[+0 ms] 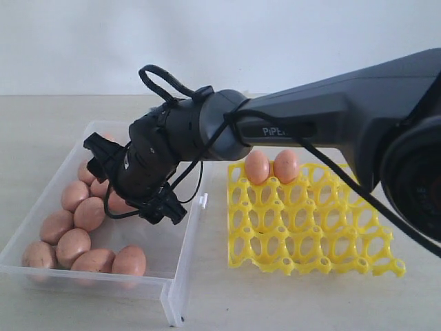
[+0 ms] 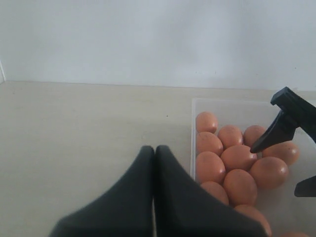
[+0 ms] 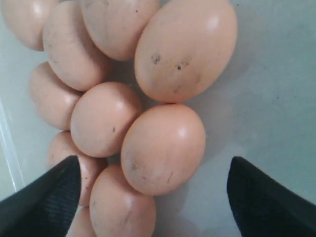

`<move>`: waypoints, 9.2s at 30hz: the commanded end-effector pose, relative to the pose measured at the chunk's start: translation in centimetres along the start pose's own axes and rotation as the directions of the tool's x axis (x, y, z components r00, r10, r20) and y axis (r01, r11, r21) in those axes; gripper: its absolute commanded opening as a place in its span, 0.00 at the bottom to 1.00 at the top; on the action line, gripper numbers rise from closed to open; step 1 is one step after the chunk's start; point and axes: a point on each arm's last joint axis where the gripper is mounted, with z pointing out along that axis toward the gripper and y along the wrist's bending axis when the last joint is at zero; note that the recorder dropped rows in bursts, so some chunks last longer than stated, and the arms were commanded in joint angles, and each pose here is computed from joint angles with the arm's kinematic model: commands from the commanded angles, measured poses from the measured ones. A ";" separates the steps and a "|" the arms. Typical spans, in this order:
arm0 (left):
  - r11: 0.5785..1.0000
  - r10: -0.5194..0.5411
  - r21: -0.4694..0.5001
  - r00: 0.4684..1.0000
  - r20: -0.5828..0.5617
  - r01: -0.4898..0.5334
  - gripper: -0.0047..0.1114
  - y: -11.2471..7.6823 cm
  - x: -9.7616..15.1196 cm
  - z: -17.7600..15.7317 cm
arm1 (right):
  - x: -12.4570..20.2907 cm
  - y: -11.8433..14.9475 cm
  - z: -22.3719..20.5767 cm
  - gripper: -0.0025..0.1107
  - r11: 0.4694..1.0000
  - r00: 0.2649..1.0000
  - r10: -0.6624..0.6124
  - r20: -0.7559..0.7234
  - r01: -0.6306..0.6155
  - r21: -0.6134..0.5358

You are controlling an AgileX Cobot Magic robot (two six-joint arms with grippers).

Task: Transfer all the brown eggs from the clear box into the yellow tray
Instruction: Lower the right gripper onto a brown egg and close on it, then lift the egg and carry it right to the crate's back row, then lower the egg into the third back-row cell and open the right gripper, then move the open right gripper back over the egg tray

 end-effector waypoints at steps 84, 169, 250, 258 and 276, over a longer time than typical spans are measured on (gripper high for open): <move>1.000 -0.005 0.000 1.000 0.001 0.005 0.00 0.0 -0.1 0.0 | -15.3 -16.5 -16.9 0.26 0.526 0.475 -0.851 0.225 0.777 0.347; 1.000 -0.005 0.000 1.000 0.001 0.005 0.00 0.0 -0.1 0.0 | -14.7 -18.3 -12.0 0.26 0.542 0.528 -0.838 0.134 0.780 0.312; 1.000 -0.005 0.000 1.000 0.001 0.005 0.00 0.0 -0.1 0.0 | -2.7 0.1 -15.8 0.62 0.233 0.232 -0.972 0.026 0.971 0.047; 1.000 -0.005 0.000 1.000 0.001 0.005 0.00 0.0 -0.1 0.0 | -0.2 3.2 -11.0 0.62 -0.268 -0.288 -0.922 -0.257 0.957 -0.112; 1.000 -0.005 0.000 1.000 0.001 0.005 0.00 0.0 -0.1 0.0 | -1.0 4.4 -6.0 0.62 -0.549 -0.542 -0.831 -0.125 0.835 0.031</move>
